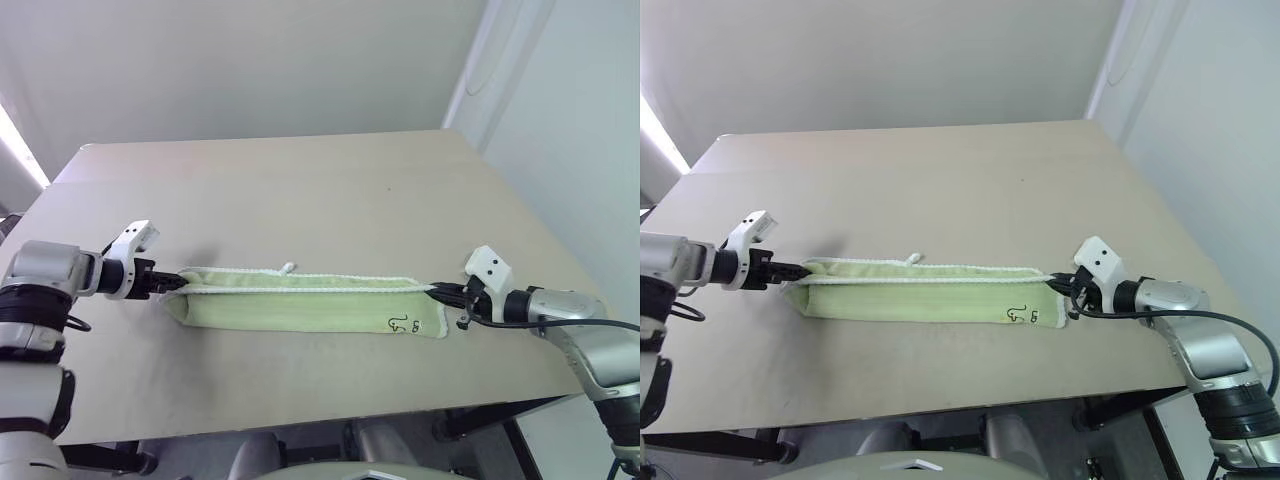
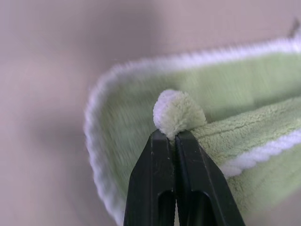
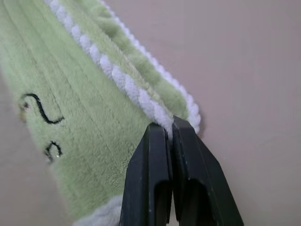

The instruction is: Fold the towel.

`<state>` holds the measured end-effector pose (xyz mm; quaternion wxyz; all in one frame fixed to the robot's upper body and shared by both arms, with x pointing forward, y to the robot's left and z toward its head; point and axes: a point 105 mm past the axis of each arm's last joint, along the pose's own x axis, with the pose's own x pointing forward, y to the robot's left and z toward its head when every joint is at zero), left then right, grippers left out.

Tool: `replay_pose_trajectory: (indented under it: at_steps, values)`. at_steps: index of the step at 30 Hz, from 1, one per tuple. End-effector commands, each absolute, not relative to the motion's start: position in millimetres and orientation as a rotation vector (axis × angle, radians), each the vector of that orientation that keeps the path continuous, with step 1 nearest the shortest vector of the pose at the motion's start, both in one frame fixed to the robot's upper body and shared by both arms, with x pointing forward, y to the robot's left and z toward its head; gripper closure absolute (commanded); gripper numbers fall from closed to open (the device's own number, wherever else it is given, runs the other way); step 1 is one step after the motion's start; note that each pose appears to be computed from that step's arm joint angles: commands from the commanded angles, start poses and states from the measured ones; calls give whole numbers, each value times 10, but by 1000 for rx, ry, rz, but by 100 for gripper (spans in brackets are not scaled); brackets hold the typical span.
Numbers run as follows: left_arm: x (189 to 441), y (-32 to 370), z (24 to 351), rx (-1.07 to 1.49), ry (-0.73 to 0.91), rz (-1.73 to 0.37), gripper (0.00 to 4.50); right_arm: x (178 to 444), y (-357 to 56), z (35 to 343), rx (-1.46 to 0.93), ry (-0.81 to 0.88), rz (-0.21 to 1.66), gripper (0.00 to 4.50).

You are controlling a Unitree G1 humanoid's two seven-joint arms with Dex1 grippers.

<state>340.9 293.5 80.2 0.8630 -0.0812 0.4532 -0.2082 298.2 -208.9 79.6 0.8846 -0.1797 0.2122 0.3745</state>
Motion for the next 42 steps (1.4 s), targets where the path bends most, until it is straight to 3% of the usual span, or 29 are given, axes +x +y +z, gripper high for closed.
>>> replay_pose_trajectory:
  at_steps: [1, 12, 13, 14, 15, 23, 24, 25, 33, 42]
  values:
    - [3472, 3171, 852, -95, 939, -328, 445, 3131, -2305, 831, -425, 433, 659, 450]
    - [3638, 3091, 744, -72, 891, -313, 445, 3248, -2373, 778, -413, 438, 605, 450]
    - [3662, 3090, 746, -69, 880, -302, 450, 3255, -2374, 776, -414, 439, 603, 399]
    - [3678, 3085, 750, -71, 871, -298, 450, 3259, -2372, 775, -414, 440, 604, 379]
    - [3688, 3080, 752, -71, 865, -299, 400, 3259, -2366, 772, -412, 441, 607, 341]
    - [3829, 2958, 994, -147, 735, -364, 143, 3341, -2338, 815, -393, 406, 575, 57]
    - [3862, 2926, 1069, -179, 699, -380, 143, 3352, -2345, 816, -391, 401, 562, 15]
    - [3881, 2908, 1115, -199, 676, -387, 143, 3358, -2350, 816, -390, 398, 554, 4]
    - [4036, 3003, 1333, -257, 501, -303, 143, 3303, -2442, 969, -256, 388, 494, 4]
    - [3729, 2787, 962, -213, 790, -482, 143, 3113, -2399, 938, -294, 444, 553, 4]
